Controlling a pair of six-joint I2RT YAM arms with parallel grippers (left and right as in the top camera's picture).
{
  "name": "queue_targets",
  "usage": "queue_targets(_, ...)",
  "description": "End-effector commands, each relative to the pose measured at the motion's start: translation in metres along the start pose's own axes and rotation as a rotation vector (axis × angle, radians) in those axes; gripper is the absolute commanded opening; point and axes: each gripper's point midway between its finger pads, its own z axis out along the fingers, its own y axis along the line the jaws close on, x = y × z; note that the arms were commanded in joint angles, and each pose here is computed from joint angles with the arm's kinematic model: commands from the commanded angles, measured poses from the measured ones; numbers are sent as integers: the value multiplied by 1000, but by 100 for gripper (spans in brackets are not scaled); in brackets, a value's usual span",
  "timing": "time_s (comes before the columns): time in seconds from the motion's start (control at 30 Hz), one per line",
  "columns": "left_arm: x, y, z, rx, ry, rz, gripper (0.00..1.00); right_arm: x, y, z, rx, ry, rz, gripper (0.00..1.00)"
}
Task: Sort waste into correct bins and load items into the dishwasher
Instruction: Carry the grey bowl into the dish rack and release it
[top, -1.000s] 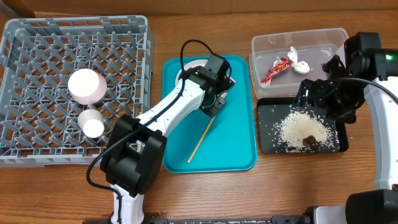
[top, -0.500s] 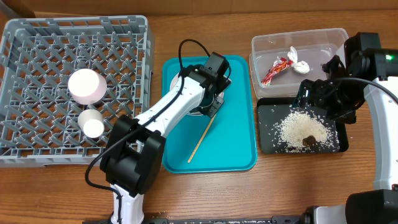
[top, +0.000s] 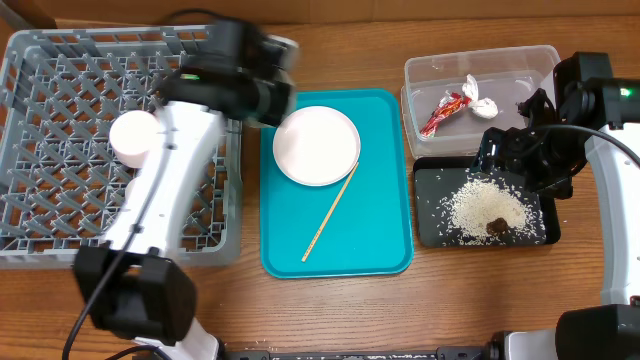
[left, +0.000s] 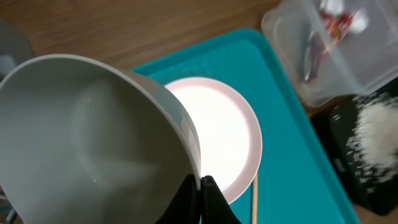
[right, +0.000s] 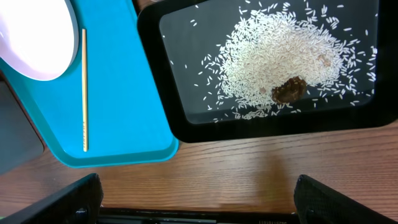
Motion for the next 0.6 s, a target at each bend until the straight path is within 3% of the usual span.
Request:
queue_targets(0.0, -10, -6, -22, 310, -82, -38, 4, 0, 4, -3, -14, -15, -7, 100)
queue_targets(0.13, -10, 24, -32, 486, -144, -146, 4, 0, 4, -4, -14, -16, -8, 100)
queue_targets(0.4, 1, 87, -29, 686, -230, -333, 4, 0, 4, -3, -14, -16, -7, 100)
queue_targets(0.57, 11, 126, -36, 697, -284, -417, 4, 0, 4, -3, -14, -16, -7, 100)
